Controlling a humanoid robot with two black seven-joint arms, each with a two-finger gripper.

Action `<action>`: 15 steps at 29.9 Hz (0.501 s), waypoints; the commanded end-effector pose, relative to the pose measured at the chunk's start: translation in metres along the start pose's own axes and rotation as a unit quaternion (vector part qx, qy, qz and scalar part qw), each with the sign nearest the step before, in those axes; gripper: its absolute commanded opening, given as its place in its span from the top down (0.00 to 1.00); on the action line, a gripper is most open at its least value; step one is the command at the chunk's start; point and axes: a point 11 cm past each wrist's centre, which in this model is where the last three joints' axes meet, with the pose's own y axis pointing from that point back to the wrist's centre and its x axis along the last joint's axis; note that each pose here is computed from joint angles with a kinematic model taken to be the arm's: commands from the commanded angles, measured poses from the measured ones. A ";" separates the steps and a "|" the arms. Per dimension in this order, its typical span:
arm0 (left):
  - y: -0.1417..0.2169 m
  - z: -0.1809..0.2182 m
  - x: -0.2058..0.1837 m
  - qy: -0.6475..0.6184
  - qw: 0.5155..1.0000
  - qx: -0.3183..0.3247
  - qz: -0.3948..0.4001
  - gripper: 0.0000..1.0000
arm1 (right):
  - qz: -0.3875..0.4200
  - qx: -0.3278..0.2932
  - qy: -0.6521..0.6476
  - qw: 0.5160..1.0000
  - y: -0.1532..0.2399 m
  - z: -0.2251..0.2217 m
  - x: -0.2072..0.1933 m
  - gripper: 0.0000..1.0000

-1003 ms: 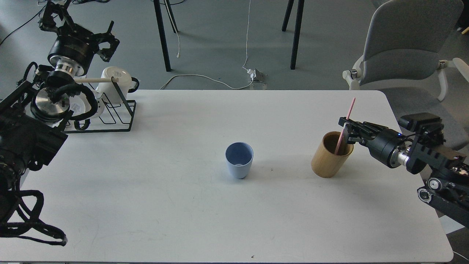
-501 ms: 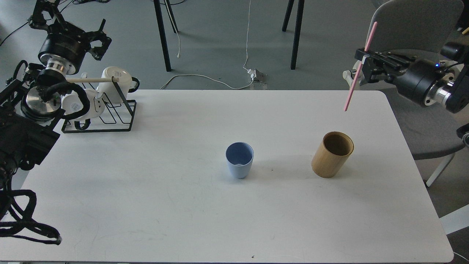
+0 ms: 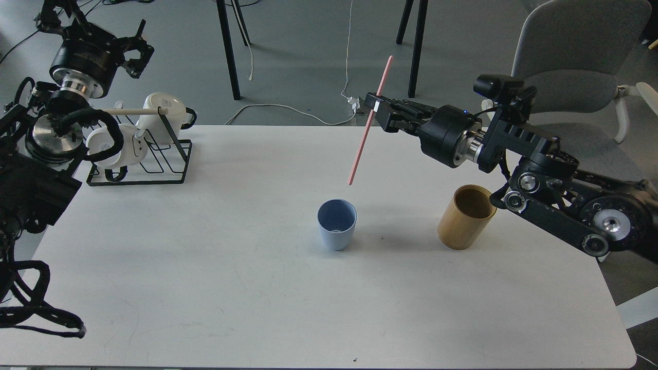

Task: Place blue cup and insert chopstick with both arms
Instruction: 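Move the pink stick over the blue cup and lower it inside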

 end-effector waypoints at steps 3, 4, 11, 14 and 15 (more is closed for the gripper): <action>-0.001 0.000 -0.002 -0.001 1.000 0.000 -0.002 0.00 | -0.028 -0.003 -0.015 0.999 -0.020 -0.002 -0.033 0.98; -0.001 -0.001 -0.002 0.000 1.000 -0.001 -0.002 0.00 | -0.032 -0.001 -0.016 0.999 -0.022 -0.003 -0.036 0.98; -0.002 0.000 -0.003 0.001 1.000 -0.004 -0.003 0.00 | -0.053 -0.015 -0.027 0.998 -0.028 0.004 -0.063 0.97; -0.002 0.000 -0.003 0.001 1.000 -0.004 -0.003 0.00 | -0.057 -0.019 -0.028 0.998 -0.031 0.005 -0.067 0.97; -0.002 -0.001 -0.003 0.001 1.000 -0.004 -0.003 0.00 | -0.056 -0.019 -0.028 0.998 -0.031 0.005 -0.067 0.97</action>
